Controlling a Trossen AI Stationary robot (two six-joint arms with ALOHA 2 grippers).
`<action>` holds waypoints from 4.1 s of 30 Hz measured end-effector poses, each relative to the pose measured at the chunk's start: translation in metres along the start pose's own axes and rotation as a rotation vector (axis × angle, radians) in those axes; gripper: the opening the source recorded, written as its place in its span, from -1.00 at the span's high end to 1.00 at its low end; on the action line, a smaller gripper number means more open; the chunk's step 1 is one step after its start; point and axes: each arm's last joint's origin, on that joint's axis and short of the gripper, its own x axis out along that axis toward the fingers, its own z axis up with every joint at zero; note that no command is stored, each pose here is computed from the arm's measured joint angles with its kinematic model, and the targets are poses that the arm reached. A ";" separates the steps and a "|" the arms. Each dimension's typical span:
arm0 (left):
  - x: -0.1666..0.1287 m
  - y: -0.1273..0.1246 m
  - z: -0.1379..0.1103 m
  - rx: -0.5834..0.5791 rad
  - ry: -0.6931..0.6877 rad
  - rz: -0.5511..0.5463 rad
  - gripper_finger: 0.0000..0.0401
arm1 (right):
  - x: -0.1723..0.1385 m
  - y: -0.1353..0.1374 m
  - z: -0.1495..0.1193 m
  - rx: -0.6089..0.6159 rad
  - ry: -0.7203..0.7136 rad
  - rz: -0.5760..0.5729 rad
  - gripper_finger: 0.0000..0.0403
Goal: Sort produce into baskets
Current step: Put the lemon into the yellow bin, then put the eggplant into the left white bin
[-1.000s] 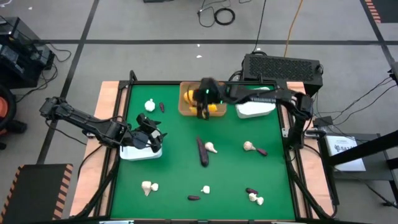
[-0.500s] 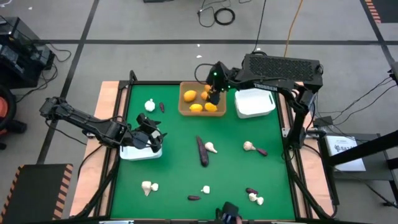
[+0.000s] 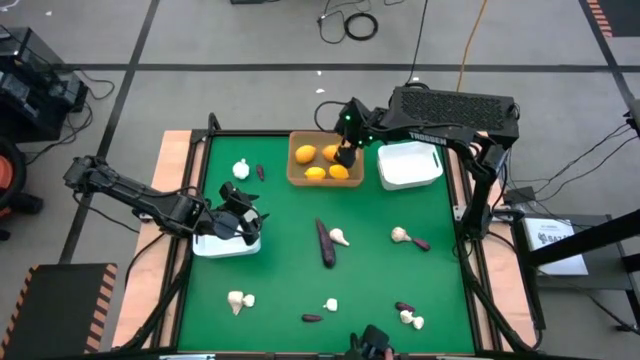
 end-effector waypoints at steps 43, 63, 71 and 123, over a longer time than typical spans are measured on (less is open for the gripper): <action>0.000 -0.002 0.002 -0.018 -0.017 -0.018 -0.51 | -0.136 0.198 -0.069 -0.109 0.198 0.271 -0.35; 0.023 -0.049 0.033 0.095 -0.275 -0.382 -0.51 | -0.146 0.302 -0.227 -0.028 -0.082 0.123 0.01; 0.062 -0.084 0.061 0.173 -0.082 -0.470 -0.51 | -0.124 0.288 -0.249 -0.108 -0.098 0.039 0.11; 0.211 -0.075 0.055 1.030 0.434 -0.558 0.06 | -0.132 0.295 -0.259 -0.131 -0.106 0.090 0.15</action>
